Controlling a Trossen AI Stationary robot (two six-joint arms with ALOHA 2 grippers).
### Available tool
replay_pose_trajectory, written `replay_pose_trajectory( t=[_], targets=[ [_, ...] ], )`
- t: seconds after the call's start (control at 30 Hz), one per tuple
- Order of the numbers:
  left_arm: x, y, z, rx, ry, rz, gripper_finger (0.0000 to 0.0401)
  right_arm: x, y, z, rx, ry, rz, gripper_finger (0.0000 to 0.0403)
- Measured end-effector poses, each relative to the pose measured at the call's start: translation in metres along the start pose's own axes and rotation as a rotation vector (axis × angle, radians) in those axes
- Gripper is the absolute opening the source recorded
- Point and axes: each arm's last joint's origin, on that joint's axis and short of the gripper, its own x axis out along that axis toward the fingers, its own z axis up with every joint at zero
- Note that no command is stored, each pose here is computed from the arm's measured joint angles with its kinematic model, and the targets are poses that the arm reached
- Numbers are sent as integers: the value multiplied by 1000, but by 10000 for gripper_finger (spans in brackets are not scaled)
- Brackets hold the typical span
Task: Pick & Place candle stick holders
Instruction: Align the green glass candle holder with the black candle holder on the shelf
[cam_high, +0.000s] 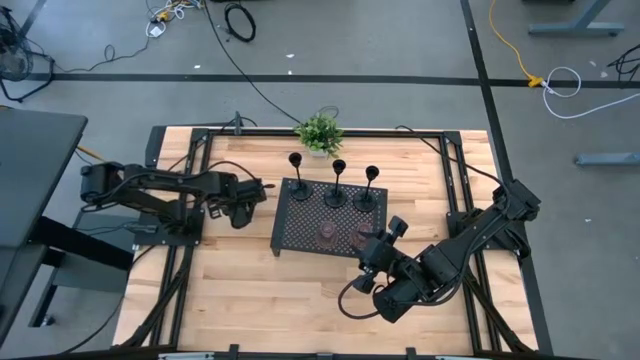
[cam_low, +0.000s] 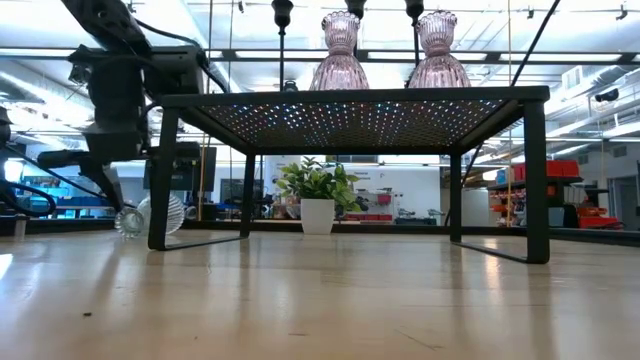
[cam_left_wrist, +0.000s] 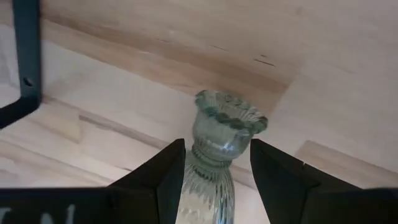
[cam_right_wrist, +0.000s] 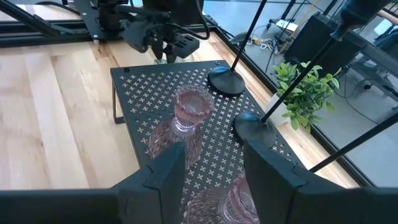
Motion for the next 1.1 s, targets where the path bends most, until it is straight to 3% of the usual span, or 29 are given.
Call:
replay_pose_trajectory(
  t=[0.43, 0.63, 0.83, 1.1],
  targets=[
    [31, 7, 3, -8, 13, -111, 185, 0, 1, 1, -1, -4, 4, 162],
    [32, 6, 3, -7, 20, -115, 178, 0, 1, 1, -9, -7, 7, 162],
    [32, 6, 3, -10, 20, -122, 137, 1, 0, 2, -6, -12, -1, 162],
    [32, 5, 3, -43, 20, -125, 137, 4, -1, 3, -1, -10, -10, 162]
  ],
)
